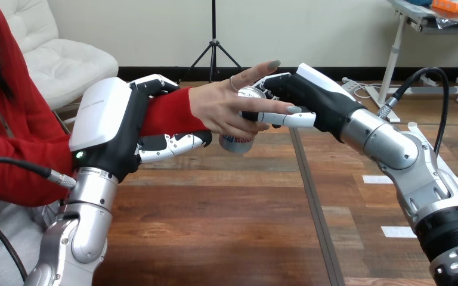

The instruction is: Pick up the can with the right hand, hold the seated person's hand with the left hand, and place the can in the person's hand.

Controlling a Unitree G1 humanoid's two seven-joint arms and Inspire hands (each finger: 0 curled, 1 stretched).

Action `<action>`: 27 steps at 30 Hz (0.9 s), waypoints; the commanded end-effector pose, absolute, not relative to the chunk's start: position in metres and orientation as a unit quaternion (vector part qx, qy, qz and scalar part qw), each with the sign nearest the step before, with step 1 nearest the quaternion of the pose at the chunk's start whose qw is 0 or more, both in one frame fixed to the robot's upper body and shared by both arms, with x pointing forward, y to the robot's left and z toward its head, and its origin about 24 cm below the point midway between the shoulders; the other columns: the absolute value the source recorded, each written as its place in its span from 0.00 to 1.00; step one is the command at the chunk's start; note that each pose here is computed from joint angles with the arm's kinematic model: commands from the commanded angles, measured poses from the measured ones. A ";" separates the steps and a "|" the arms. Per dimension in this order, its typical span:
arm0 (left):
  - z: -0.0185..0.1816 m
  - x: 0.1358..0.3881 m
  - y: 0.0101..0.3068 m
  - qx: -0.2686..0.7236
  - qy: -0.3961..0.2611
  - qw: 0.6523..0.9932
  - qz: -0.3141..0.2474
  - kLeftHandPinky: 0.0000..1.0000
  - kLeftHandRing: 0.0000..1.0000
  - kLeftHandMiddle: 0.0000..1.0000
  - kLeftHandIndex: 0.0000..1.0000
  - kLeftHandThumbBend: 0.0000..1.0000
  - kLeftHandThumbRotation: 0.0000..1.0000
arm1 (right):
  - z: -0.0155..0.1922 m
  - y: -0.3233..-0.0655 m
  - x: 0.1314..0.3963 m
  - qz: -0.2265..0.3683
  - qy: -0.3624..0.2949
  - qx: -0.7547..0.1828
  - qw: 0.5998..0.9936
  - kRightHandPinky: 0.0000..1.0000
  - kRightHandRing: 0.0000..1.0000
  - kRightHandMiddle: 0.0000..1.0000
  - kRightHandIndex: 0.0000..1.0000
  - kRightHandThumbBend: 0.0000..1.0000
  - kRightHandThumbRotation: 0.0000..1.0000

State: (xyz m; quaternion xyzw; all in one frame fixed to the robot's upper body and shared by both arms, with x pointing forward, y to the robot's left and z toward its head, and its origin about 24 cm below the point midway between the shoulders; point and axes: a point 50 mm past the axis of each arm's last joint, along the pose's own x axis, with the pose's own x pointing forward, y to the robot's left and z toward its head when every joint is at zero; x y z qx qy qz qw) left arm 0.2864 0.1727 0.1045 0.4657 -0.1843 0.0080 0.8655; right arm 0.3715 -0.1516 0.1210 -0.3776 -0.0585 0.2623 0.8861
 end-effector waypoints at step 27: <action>0.155 0.292 0.156 0.447 -0.277 0.851 -0.003 0.54 0.65 0.69 0.64 0.73 0.44 | 0.132 -0.158 0.377 0.261 -0.073 -0.399 0.876 0.59 0.65 0.68 0.70 0.75 0.91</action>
